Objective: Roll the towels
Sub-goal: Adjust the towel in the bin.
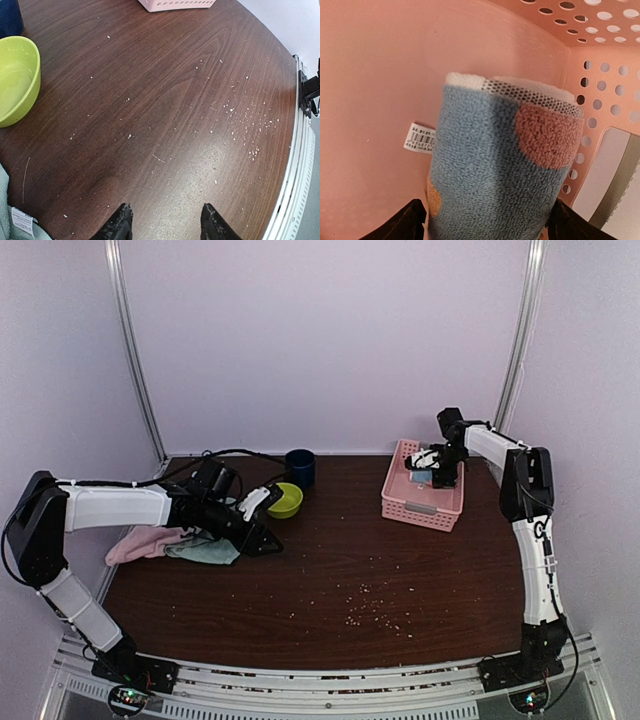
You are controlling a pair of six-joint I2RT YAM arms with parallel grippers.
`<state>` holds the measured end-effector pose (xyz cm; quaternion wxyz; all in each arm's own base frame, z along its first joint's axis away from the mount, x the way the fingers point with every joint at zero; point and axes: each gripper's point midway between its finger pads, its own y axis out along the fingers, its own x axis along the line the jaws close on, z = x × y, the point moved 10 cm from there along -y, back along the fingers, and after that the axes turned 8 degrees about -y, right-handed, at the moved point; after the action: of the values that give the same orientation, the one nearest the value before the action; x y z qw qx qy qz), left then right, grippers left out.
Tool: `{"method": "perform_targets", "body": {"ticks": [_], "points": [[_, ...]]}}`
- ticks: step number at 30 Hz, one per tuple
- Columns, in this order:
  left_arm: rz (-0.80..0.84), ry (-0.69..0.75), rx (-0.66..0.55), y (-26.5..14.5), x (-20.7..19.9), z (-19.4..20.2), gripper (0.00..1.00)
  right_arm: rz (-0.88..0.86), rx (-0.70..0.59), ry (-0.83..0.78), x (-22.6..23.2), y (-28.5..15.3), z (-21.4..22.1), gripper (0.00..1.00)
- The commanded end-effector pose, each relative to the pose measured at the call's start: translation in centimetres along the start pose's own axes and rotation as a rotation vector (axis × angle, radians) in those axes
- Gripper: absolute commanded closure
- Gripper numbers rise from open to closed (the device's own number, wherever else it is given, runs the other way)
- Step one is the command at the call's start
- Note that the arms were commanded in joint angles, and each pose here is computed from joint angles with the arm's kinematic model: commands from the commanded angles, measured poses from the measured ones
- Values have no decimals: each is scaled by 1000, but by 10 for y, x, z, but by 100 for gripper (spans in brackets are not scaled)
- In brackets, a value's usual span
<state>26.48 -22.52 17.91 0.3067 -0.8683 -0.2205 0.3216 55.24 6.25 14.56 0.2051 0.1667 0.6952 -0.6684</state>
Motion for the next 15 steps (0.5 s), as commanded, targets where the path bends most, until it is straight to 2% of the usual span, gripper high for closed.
{"method": "perform_targets", "body": {"ticks": [1,5,9,15], "points": [[18,32,-52,-8,-3,-7,52,16,-48,57,-10,-36,-4,16],[22,32,-53,-8,-3,-8,52,36,-73,103,-14,-37,-6,18],[25,33,-52,-8,-4,-8,52,119,-13,161,-23,-24,-2,24],[22,30,-50,-7,-3,-7,52,107,60,129,-15,4,1,24]]}}
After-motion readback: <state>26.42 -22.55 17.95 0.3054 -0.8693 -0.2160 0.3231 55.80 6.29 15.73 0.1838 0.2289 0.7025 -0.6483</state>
